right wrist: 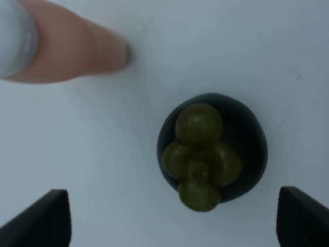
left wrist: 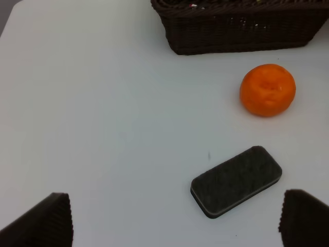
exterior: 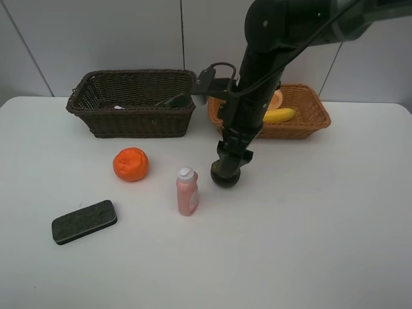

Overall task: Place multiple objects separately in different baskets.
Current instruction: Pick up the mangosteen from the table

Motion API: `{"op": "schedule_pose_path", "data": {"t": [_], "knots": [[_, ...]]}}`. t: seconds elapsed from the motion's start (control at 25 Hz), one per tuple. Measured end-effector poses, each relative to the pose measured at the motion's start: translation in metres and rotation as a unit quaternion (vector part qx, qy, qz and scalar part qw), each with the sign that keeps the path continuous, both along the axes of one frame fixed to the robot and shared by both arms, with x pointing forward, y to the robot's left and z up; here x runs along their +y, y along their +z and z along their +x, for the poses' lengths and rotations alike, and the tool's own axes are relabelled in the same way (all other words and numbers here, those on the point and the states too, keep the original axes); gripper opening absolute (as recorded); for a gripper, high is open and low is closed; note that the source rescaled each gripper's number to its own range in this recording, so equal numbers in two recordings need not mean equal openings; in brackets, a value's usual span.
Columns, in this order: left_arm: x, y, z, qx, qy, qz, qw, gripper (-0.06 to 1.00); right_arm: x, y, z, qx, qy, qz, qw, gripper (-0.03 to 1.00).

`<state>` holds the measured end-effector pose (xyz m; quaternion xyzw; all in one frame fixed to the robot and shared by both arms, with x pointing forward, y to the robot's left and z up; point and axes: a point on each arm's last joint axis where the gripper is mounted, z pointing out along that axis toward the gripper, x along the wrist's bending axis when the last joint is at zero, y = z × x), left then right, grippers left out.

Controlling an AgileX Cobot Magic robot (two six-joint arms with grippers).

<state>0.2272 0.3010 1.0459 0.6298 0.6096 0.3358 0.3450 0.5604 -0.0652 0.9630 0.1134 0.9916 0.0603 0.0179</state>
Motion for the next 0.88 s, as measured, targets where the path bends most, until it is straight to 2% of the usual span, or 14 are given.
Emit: {"op": "schedule_pose_path", "data": {"t": [0.24,0.88], "knots": [[0.0,0.0,0.0,0.0,0.0,0.0,1.0,1.0,0.005,-0.017,0.007,-0.009,-0.002,0.006,1.0,1.0],[0.0,0.0,0.0,0.0,0.0,0.0,1.0,1.0,0.01,-0.068,0.016,0.007,-0.004,-0.009,1.0,1.0]]}}
